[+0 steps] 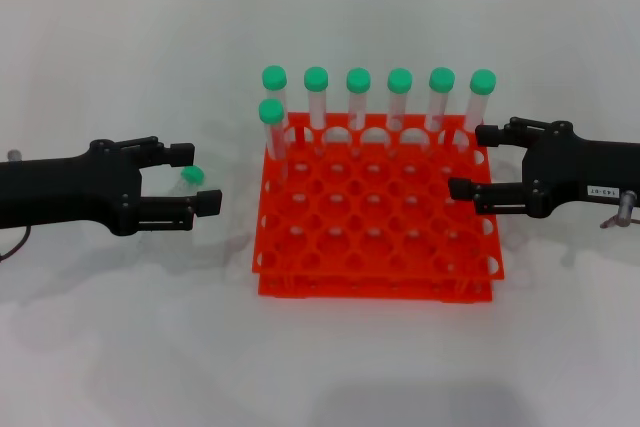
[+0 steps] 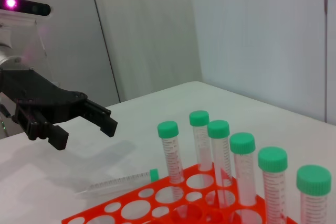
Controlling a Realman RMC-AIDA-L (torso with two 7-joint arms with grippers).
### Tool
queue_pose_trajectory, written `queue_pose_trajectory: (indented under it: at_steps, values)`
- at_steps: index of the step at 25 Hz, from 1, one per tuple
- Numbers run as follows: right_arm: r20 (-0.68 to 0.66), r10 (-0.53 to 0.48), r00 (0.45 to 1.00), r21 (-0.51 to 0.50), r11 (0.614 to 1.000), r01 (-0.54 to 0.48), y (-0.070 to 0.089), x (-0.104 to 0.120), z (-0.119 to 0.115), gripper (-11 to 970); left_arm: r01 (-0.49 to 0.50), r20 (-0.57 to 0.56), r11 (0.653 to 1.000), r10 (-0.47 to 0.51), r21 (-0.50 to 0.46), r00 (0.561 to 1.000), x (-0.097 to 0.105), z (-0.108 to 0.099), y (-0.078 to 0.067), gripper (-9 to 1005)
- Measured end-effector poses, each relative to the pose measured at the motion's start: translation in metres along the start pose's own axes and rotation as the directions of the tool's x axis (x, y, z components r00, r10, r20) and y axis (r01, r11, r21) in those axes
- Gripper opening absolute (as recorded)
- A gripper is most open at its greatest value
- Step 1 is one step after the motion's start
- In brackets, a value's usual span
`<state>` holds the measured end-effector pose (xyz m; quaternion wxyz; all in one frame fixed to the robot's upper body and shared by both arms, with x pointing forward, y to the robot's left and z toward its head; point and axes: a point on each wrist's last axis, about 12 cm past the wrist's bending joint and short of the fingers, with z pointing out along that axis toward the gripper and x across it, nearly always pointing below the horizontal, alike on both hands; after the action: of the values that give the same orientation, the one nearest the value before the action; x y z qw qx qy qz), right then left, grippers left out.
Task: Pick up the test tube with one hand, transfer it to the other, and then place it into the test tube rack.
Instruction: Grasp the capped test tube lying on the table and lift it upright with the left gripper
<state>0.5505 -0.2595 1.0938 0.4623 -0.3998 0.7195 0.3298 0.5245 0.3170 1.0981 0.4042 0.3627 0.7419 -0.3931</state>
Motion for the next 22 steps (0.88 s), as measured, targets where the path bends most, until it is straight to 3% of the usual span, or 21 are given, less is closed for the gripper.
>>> queue_pose_trajectory:
  at_steps: [22]
  values:
    - [0.002,0.001,1.000,0.010,1.000,-0.001,-0.0014,-0.0001,-0.0008,859,0.009,-0.008,1.000,-0.009,-0.013,1.000,-0.0012,-0.0026,0.0027,858]
